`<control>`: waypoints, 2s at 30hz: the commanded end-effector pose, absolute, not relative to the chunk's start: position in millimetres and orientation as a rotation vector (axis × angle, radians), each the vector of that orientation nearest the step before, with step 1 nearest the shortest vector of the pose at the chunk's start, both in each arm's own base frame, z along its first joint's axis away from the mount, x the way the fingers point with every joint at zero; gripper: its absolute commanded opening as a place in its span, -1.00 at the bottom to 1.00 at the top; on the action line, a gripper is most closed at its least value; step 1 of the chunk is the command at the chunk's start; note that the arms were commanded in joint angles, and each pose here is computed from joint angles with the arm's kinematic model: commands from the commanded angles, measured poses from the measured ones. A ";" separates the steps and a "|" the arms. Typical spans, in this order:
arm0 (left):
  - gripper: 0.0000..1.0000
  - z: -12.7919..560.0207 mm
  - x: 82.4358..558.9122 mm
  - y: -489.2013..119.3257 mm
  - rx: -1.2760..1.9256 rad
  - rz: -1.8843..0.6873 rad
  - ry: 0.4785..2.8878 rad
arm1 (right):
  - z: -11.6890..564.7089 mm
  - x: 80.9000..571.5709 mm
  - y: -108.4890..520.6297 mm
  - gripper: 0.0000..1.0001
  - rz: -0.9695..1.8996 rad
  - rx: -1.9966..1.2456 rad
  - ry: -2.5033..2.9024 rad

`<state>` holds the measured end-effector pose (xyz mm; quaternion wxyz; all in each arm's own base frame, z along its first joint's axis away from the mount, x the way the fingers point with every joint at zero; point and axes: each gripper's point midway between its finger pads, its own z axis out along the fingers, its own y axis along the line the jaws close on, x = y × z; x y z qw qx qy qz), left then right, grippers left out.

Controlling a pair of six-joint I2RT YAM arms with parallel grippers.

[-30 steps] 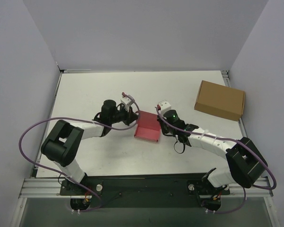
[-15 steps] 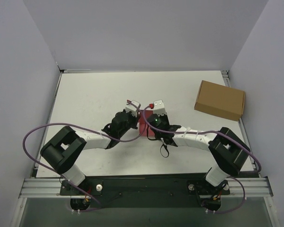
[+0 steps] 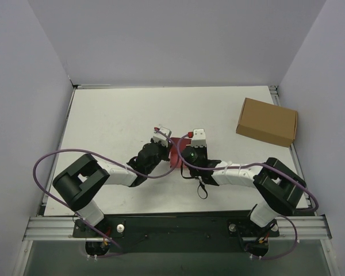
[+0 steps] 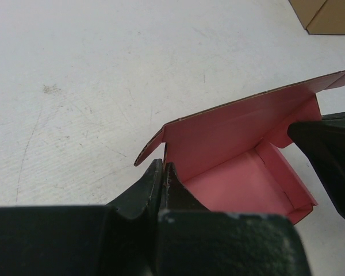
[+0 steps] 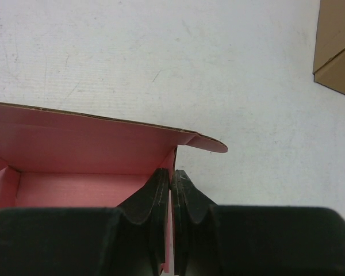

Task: Fold the paper box

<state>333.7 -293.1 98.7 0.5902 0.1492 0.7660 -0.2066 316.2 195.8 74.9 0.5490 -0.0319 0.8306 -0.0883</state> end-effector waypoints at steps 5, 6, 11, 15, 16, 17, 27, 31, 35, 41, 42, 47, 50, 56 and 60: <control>-1.00 121.5 327.8 -319.1 0.336 -0.649 1.701 | 85.8 311.8 213.5 -1.00 -0.057 -0.014 1.920; -1.00 120.0 327.7 -318.8 0.328 -0.648 1.706 | 85.9 310.9 214.1 -1.00 -0.058 -0.015 1.919; -1.00 111.2 326.9 -317.7 0.303 -0.639 1.728 | 81.8 305.1 215.1 -1.00 -0.059 -0.010 1.924; -1.00 103.8 325.5 -317.2 0.253 -0.622 1.757 | 79.1 299.0 215.6 -1.00 -0.068 -0.009 1.922; -1.00 103.5 324.7 -317.4 0.243 -0.615 1.762 | 77.8 297.0 215.9 -1.00 -0.071 -0.014 1.925; -1.00 100.7 324.7 -315.9 0.227 -0.596 1.773 | 78.2 295.7 216.5 -1.00 -0.066 -0.008 1.925; -1.00 73.8 303.3 -308.6 0.199 -0.565 1.862 | 69.7 278.7 213.6 -1.00 -0.102 -0.020 1.941; -1.00 65.3 296.2 -300.9 0.204 -0.538 1.880 | 67.6 269.9 209.5 -1.00 -0.139 -0.024 1.949; -1.00 55.9 288.1 -295.5 0.228 -0.513 1.897 | 66.6 262.7 207.0 -1.00 -0.163 -0.003 1.945; -1.00 41.1 274.7 -276.9 0.229 -0.450 1.907 | 69.8 254.5 199.1 -1.00 -0.223 0.054 1.912; -1.00 37.7 272.8 -273.6 0.226 -0.443 1.911 | 68.8 253.1 197.0 -1.00 -0.234 0.054 1.912; -1.00 28.1 265.5 -270.0 0.225 -0.448 1.913 | 69.0 248.5 190.5 -1.00 -0.231 0.085 1.895; -1.00 21.5 261.0 -271.2 0.230 -0.439 1.924 | 70.4 246.6 188.1 -1.00 -0.221 0.105 1.889; -1.00 11.9 258.5 -262.0 0.193 -0.371 1.947 | 68.8 241.1 187.0 -1.00 -0.226 0.111 1.897; -1.00 10.8 258.2 -256.6 0.208 -0.313 1.943 | 73.8 237.8 186.9 -0.91 -0.223 0.105 1.900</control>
